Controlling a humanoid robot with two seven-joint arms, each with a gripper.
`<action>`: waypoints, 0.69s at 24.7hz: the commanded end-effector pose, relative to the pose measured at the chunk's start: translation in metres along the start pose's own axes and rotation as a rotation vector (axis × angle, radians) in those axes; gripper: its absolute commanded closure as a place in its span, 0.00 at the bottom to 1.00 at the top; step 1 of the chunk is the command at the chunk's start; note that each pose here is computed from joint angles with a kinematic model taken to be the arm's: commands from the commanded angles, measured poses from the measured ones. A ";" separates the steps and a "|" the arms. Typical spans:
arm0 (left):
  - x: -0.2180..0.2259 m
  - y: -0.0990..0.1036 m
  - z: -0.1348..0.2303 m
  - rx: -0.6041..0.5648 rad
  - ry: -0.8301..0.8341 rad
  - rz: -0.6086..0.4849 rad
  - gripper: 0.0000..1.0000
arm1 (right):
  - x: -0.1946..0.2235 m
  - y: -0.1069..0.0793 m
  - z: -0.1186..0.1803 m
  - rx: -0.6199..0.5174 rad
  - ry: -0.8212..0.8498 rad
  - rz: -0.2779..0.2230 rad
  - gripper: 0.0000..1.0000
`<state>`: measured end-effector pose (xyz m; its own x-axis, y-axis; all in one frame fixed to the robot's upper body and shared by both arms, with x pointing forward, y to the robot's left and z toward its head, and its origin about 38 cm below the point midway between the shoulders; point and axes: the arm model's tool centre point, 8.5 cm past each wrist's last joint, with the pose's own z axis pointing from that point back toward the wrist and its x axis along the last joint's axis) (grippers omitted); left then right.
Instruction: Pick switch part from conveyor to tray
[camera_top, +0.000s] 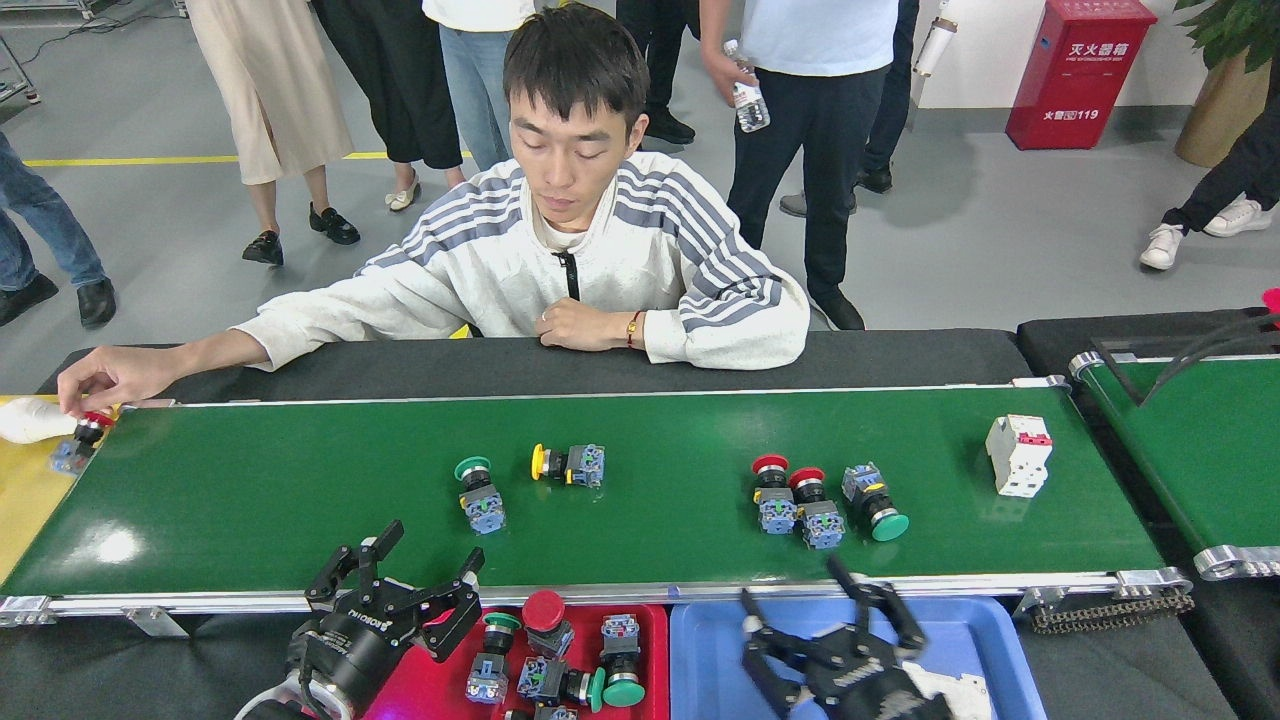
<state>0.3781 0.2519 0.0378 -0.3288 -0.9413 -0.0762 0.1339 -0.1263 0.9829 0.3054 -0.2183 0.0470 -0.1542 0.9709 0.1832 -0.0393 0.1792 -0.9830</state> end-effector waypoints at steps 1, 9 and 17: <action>-0.008 0.009 -0.006 0.018 0.029 -0.012 0.01 | -0.022 -0.013 0.002 -0.044 0.041 0.010 0.00; -0.038 0.002 -0.036 -0.046 0.157 -0.030 0.02 | -0.041 -0.015 0.000 -0.019 0.030 0.048 0.00; -0.039 -0.007 -0.037 -0.052 0.124 0.031 0.94 | 0.003 -0.018 -0.069 0.082 -0.181 0.124 0.00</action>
<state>0.4237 0.2776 0.0209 -0.1795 -0.9809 -0.0753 0.2162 -0.1140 0.9697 0.3672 -0.2114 0.0603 -0.3105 0.9473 0.0789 -0.0785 0.0572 -0.9953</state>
